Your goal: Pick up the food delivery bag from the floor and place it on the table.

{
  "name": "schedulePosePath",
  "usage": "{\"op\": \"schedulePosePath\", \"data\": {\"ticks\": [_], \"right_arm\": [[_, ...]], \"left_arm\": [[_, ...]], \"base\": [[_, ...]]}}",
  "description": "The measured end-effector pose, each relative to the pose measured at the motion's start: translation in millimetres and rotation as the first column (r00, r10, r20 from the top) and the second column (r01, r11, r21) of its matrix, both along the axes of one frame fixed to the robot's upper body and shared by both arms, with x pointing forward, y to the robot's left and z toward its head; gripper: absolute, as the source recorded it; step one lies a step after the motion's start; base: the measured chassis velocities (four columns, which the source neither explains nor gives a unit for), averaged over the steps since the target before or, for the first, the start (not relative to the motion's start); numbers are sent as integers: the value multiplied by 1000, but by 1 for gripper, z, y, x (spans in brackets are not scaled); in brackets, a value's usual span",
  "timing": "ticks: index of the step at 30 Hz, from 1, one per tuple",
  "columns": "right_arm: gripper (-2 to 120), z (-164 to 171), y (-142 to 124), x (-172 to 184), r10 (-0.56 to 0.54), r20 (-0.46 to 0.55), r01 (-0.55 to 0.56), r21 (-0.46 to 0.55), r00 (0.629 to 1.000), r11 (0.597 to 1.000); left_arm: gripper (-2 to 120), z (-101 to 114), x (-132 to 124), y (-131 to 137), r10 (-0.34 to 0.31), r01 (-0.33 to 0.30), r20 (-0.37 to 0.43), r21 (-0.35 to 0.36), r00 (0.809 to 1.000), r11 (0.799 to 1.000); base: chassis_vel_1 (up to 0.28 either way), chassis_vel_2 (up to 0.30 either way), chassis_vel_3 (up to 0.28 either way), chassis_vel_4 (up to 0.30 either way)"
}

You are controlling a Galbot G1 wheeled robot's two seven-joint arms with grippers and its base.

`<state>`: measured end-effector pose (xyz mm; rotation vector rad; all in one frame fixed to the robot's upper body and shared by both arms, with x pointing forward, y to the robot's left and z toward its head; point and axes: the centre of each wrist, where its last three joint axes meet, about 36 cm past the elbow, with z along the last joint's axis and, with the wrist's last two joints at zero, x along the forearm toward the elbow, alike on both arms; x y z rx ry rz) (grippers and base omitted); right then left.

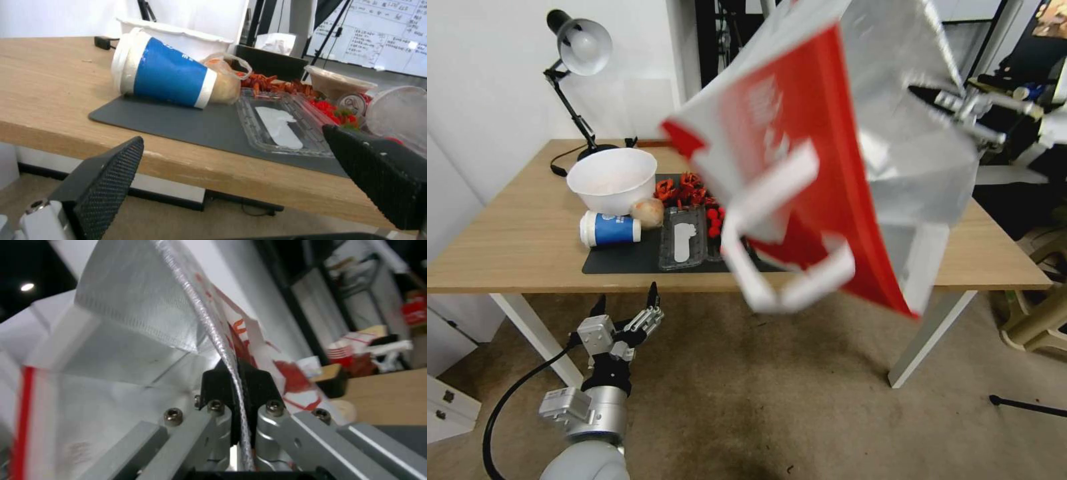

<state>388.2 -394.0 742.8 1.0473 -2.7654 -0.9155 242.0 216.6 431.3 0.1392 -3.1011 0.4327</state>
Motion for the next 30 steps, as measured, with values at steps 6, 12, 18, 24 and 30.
{"op": "schedulePosePath", "data": {"ticks": [6,12,18,24,30], "right_arm": [[0,4,-6,0,-132,-61,135,55,989,989],[0,1,-21,4,-310,-168,329,99,936,939],[0,0,-34,7,-421,-275,455,72,864,887],[0,-10,-36,7,-435,-325,478,61,840,876],[0,-19,-30,7,-427,-341,479,85,838,873]], "left_arm": [[100,-1,0,0,0,0,-2,1,1000,1000],[100,-2,0,1,0,0,-3,7,1000,1000],[100,-3,0,0,1,-1,-4,13,1000,1000],[100,-3,-1,0,2,-1,-4,20,1000,1000],[100,-2,-3,-1,4,-4,-7,21,1000,1000]], "base": [[0,0,0,0],[0,0,0,0],[0,0,0,0],[0,0,0,0],[0,0,0,0]]}}
